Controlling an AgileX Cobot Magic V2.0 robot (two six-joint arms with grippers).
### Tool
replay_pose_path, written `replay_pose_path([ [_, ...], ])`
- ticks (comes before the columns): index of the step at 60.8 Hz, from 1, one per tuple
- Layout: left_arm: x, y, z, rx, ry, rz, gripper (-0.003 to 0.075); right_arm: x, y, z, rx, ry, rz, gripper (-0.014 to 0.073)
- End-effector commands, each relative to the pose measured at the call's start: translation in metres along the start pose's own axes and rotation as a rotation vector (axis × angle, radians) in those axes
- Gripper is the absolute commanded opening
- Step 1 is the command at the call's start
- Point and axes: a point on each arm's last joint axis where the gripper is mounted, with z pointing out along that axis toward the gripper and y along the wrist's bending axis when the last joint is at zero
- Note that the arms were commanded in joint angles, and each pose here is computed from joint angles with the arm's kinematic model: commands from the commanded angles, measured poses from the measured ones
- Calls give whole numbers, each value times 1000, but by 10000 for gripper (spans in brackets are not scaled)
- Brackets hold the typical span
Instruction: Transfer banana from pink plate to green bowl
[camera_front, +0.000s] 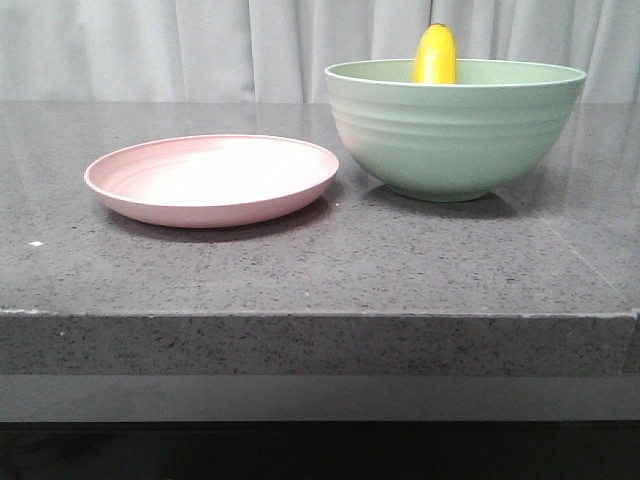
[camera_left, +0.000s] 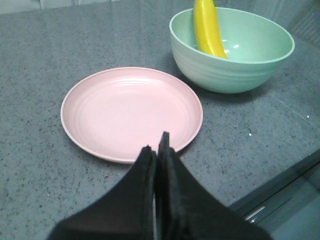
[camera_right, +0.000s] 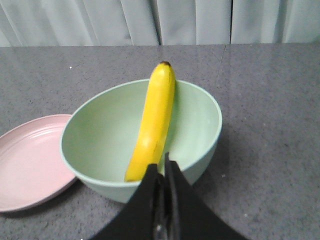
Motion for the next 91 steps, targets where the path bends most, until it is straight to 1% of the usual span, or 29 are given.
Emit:
replay_pose_path([
  [1,1,1,-11,-11,-105,-9,-20,6,-3,-27,8,-146,-16,-69],
  [10,25,1,-22,-8,-121,-16,-20,42,-7,-57,-5,-202,-19,-69],
  [18,38,0,-32,-4,-157,-21,-20,58,-9,-76,-16,-283,-22,-69],
  [25,38,0,-40,-2,-201,-19,-20,58,-9,-85,-25,-340,-25,-69],
  [69,38,0,-40,-4,-200,-12,-20,58,-9,-85,-25,-340,-25,-69],
  [72,39,1,-40,-20,-199,32,-20,58,-9,-85,-25,-340,-25,-69],
  [80,48,3,-37,-42,-185,25,-20,58,-9,-85,-25,-340,-25,-69],
  [85,58,7,-38,-89,-185,13,-20,58,-9,-85,-25,-340,-25,-69],
  [91,74,12,-42,-168,-232,5,-20,58,-9,-85,-25,-340,-25,-69],
])
